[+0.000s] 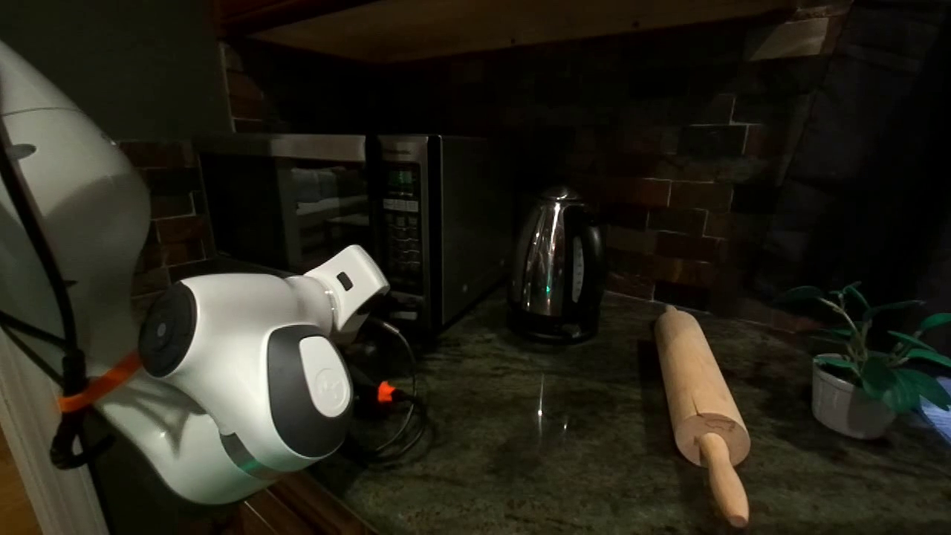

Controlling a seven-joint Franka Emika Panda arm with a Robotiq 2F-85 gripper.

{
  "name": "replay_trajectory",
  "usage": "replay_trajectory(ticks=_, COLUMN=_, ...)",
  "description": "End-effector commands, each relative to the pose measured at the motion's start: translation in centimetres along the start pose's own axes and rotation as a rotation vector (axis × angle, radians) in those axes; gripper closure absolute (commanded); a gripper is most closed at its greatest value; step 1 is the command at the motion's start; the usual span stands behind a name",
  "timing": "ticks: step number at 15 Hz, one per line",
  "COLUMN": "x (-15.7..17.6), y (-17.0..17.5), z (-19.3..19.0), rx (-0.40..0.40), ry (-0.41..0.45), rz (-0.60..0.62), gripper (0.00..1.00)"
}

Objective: Open the microwave door.

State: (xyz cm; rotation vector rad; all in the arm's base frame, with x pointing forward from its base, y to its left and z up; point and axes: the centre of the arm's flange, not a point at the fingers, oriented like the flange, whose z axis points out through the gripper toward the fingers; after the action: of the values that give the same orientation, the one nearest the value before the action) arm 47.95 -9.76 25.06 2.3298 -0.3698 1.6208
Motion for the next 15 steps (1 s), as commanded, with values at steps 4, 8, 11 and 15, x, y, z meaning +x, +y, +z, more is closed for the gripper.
replay_trajectory(ticks=4, x=3.7, y=-1.5, z=-3.3, rx=0.035, ry=-0.141, rz=0.034, gripper=1.00)
replay_trajectory(ticks=8, x=4.6, y=-3.6, z=-5.3, rx=0.096, ry=-0.246, rz=0.027, gripper=1.00)
replay_trajectory(ticks=11, x=5.0, y=-5.6, z=-6.8, rx=0.134, ry=-0.386, rz=0.035, gripper=1.00)
replay_trajectory(ticks=15, x=6.5, y=-6.4, z=-7.8, rx=0.103, ry=-0.524, rz=0.082, gripper=1.00)
